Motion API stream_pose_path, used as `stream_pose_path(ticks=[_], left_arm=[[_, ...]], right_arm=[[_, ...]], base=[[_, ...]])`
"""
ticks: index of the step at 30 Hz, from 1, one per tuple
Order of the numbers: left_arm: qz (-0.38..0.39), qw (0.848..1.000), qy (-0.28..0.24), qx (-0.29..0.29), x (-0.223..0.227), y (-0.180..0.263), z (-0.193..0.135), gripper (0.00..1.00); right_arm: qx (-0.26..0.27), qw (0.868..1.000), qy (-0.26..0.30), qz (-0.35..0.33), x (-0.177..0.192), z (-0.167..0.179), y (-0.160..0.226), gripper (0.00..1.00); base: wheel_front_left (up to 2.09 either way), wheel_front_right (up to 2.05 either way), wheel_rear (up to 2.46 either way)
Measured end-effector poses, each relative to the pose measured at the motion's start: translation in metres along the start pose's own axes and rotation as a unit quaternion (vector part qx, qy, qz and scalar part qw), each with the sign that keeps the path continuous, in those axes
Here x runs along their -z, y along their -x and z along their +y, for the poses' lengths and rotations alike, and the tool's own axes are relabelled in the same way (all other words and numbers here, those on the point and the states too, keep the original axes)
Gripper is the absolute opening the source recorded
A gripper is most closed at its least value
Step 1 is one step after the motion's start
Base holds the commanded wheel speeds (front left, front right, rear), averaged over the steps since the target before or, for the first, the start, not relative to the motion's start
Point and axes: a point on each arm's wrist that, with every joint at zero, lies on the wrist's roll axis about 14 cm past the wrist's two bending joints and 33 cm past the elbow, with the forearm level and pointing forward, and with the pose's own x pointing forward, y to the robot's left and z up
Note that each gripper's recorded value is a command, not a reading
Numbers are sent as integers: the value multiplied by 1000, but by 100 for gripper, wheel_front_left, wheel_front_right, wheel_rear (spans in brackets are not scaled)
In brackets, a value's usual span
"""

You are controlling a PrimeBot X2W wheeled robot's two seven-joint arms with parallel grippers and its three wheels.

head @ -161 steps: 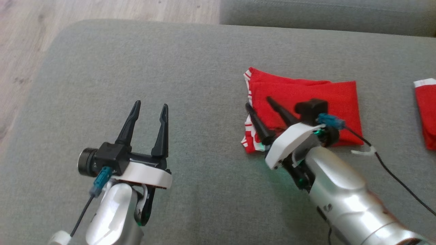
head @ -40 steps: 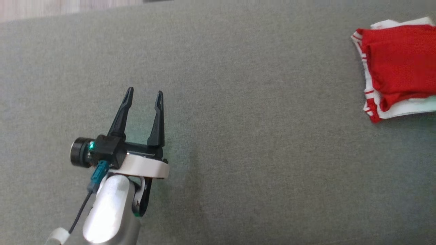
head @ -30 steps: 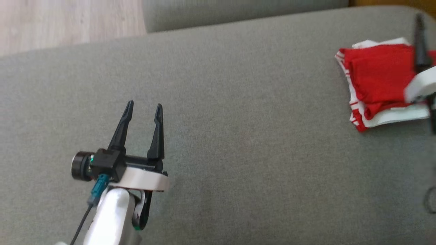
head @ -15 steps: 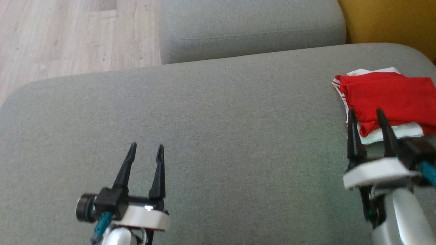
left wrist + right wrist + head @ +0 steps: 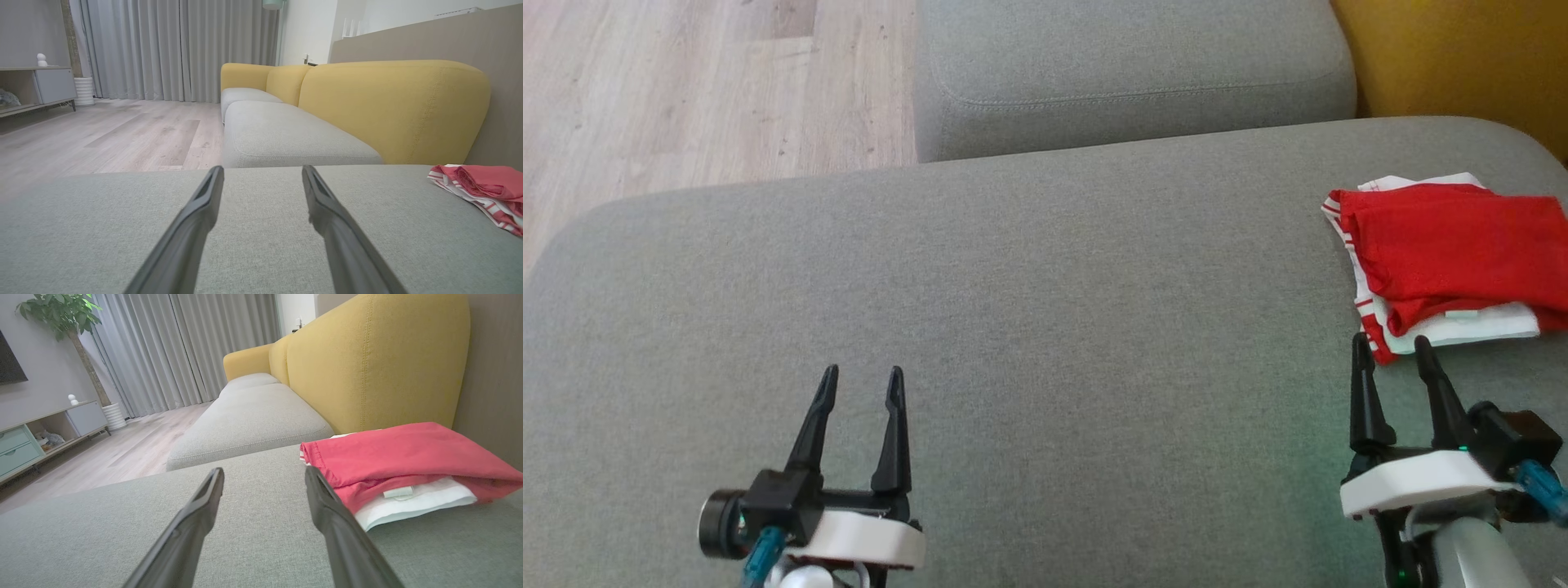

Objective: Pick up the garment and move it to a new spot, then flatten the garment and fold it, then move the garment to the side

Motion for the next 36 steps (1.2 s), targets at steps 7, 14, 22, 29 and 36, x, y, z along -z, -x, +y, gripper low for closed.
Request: stream_pose_path(ticks=[7,14,22,29,36], left_arm=[[-5,1000,2,-5,-3,-1,1,100],[-1,1000,3,-7,-1,-1,2,100],[3,1000,18,-7,2,-2,2,100],[5,1000,11,0,3,-3,2,100],[21,999,27,-3,13,-3,2,100]], right_arm=[[-4,1000,0,3,2,3,1,100],[-8,1000,5,4,3,5,1,100],[-12,1000,8,8,5,7,1,100],[-13,1000,8,10,6,8,2,100],[-14,1000,8,12,8,8,3,100]], base=[[0,0,0],[0,0,0],[0,0,0],[0,0,0],[0,0,0]])
